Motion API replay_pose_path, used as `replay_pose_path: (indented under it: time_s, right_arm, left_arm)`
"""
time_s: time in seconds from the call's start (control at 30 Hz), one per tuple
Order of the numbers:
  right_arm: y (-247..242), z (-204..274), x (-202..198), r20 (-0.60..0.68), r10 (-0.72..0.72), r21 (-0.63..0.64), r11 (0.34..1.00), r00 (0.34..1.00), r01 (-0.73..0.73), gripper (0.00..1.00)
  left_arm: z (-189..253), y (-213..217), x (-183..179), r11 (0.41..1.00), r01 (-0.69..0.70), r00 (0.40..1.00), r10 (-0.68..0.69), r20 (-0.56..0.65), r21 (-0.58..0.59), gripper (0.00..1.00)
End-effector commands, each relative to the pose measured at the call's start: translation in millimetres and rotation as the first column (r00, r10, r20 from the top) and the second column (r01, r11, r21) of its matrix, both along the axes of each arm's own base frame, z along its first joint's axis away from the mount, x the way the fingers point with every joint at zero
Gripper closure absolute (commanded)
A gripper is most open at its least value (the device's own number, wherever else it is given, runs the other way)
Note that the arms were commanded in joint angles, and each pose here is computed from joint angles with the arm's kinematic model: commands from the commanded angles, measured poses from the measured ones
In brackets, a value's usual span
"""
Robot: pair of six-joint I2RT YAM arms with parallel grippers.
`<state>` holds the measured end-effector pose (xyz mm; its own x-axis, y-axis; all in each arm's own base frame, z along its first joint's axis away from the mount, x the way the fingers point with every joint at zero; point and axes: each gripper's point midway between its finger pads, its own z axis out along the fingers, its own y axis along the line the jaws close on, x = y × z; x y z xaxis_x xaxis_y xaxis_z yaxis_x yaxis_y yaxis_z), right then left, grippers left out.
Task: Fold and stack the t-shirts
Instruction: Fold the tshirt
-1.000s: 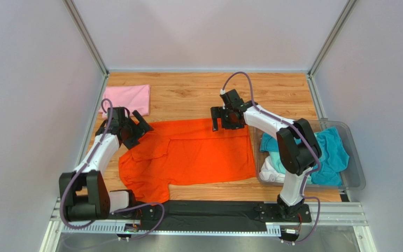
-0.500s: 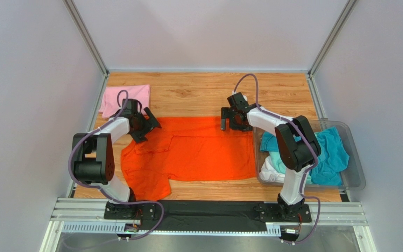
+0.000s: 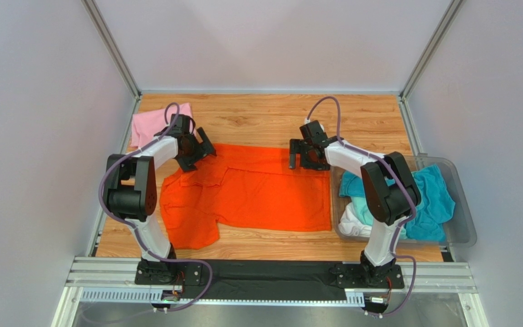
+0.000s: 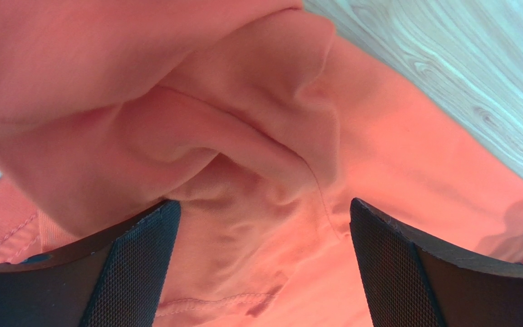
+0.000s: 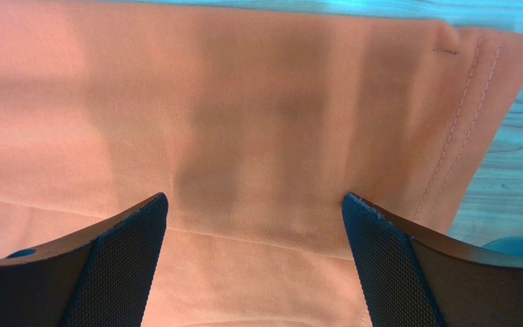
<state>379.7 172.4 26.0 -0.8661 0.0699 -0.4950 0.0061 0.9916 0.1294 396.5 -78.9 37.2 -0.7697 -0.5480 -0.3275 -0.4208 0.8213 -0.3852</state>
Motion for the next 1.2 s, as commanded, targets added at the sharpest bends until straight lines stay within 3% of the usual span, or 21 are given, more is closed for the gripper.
replay_pose_path:
  time_s: [0.0, 0.17, 0.27, 0.37, 0.47, 0.7, 1.0, 1.17]
  right_arm:
    - [-19, 30, 15, 0.050, 0.016, -0.027, 1.000, 0.999, -0.015, 0.00]
    - [9, 88, 18, 0.162, 0.112, 0.018, 0.993, 0.980, -0.116, 0.00]
    - [24, 114, 4, 0.215, 0.141, 0.032, 0.988, 0.966, -0.151, 0.00]
    - [33, 120, -19, 0.226, 0.141, 0.063, 0.985, 0.964, -0.159, 0.00]
    - [41, 117, -44, 0.221, 0.157, 0.085, 0.980, 0.963, -0.179, 0.00]
    - [36, 111, -87, 0.217, 0.146, 0.110, 0.979, 0.965, -0.173, 0.00]
    - [20, 108, -112, 0.221, 0.130, 0.119, 0.980, 0.967, -0.159, 0.00]
    - [15, 103, -115, 0.209, 0.129, 0.101, 0.983, 0.969, -0.153, 0.00]
  left_arm:
    - [20, 6, -3, 0.999, 0.018, 1.000, -0.019, 0.023, 0.043, 0.00]
    - [61, 16, -32, 0.996, -0.018, 0.998, 0.013, 0.057, 0.082, 0.00]
    - [88, 21, -76, 0.996, -0.036, 0.996, 0.029, 0.084, 0.087, 0.00]
    - [69, 17, -123, 0.998, -0.042, 0.999, 0.040, 0.033, 0.049, 0.00]
    - [63, 4, -170, 0.999, -0.038, 0.997, 0.040, 0.067, -0.025, 0.00]
    - [6, -23, -268, 0.992, -0.048, 0.995, 0.038, -0.096, -0.113, 0.00]
    - [2, -20, -291, 0.991, -0.091, 0.989, 0.078, -0.127, -0.097, 0.00]
    - [-6, -4, -305, 0.992, -0.126, 0.969, 0.128, -0.209, 0.026, 0.05]
